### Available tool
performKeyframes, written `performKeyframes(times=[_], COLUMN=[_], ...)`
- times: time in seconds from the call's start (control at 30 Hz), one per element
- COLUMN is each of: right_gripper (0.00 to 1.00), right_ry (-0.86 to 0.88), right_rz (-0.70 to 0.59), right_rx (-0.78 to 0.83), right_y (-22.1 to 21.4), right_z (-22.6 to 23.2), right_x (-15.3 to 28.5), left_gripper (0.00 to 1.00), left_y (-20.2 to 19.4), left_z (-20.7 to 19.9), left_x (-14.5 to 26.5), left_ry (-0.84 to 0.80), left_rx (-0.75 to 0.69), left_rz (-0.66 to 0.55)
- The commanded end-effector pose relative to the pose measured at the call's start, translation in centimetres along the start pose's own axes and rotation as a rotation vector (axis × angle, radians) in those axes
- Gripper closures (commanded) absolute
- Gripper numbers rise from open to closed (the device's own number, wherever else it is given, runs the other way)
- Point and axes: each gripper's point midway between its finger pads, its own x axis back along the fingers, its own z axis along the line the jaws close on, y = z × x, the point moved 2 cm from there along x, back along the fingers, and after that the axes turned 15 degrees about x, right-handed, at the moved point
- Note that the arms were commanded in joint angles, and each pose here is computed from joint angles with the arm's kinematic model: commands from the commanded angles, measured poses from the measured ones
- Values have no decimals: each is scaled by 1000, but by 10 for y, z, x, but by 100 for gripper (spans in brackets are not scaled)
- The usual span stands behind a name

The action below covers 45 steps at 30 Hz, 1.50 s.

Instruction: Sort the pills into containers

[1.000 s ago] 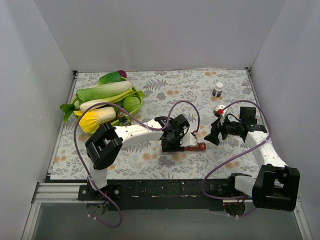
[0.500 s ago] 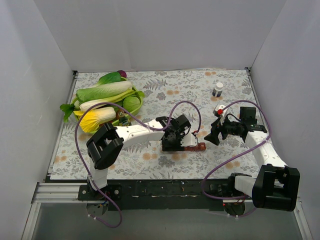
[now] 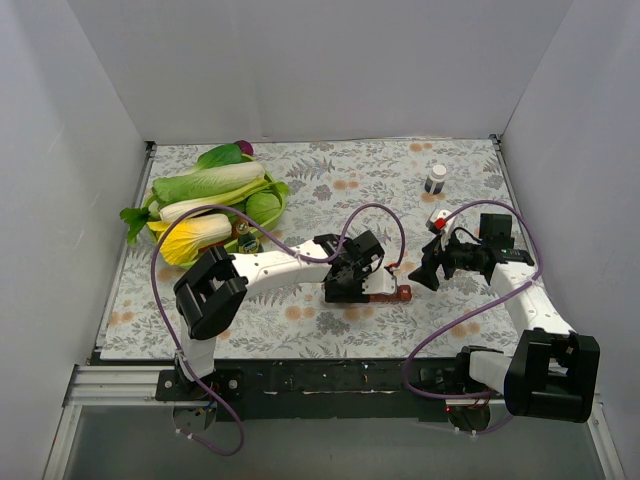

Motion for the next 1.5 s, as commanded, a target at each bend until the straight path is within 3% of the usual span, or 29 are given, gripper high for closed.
performKeyframes(times=[0.0,0.47,0.87,1.13,1.47], right_gripper=[4,4,4,4,4], right_ry=[-20,-20,-18,-16,-12], right_rz=[-24,-23,-20,-17,-11], right_rx=[43,42,40,38,49], right_y=[14,14,13,11,8], right_z=[-10,-10,-10,-10,-9], right_x=[5,5,4,4,3], left_gripper=[100,100,100,100,100], left_y=[12,6,6,5,2], left_z=[4,1,5,10,8], left_x=[9,8,14,23,52], left_ry=[27,16,15,12,0], left_rx=[-21,-5,71,151,263], left_rz=[-27,-38,-150,-302,-638])
